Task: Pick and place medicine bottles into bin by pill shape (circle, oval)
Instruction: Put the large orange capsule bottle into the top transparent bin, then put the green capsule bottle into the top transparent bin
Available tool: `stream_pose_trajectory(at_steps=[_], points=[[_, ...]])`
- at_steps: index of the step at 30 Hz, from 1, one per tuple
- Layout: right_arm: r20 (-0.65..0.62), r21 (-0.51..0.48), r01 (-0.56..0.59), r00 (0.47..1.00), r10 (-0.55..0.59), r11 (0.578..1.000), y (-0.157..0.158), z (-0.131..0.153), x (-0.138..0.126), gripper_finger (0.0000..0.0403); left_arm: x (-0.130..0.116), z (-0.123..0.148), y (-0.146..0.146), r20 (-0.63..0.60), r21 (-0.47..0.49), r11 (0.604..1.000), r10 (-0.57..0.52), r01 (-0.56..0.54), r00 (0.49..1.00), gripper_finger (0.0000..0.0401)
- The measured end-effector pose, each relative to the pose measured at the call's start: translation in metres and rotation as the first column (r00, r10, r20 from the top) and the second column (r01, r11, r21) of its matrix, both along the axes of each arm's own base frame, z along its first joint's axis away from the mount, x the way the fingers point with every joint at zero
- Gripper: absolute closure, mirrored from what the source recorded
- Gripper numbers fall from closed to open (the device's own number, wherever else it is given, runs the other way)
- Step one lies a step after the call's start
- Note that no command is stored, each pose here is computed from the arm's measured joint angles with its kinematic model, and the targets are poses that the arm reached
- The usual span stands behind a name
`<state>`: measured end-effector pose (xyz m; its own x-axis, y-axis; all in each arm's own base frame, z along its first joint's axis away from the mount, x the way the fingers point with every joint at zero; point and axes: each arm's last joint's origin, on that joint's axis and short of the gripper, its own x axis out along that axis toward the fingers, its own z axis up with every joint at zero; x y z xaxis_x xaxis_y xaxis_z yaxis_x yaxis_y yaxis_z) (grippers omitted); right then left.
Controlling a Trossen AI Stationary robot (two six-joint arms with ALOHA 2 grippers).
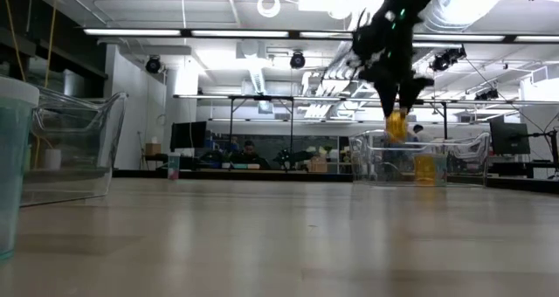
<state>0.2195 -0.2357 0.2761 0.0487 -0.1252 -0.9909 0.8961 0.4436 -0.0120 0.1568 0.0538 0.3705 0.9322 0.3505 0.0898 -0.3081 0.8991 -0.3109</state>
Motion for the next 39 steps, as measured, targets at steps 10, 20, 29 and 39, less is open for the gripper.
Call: stream_pose_trajectory(at_steps=[10, 20, 29, 39], points=[[-0.017, 0.034, 0.101, 0.995, -0.101, 0.994, -0.028, -0.050, 0.022, 0.0215, 0.000, 0.000, 0.000, -0.001, 0.002, 1.000, 0.003, -0.003, 1.000, 0.0165], [0.005, 0.020, 0.145, 0.989, -0.145, 0.989, -0.030, -0.051, 0.024, 0.0213, 0.000, 0.000, 0.000, -0.001, 0.002, 1.000, 0.003, -0.003, 1.000, 0.0165], [0.007, 0.021, 0.163, 0.987, -0.164, 0.986, -0.030, -0.051, 0.024, 0.0171, 0.000, 0.000, 0.000, -0.001, 0.003, 1.000, -0.001, 0.001, 1.000, 0.0165], [0.003, 0.008, 0.106, 0.994, -0.106, 0.994, -0.029, -0.049, 0.024, 0.0151, 0.000, 0.000, 0.000, -0.001, 0.003, 1.000, -0.004, 0.004, 1.000, 0.0165]])
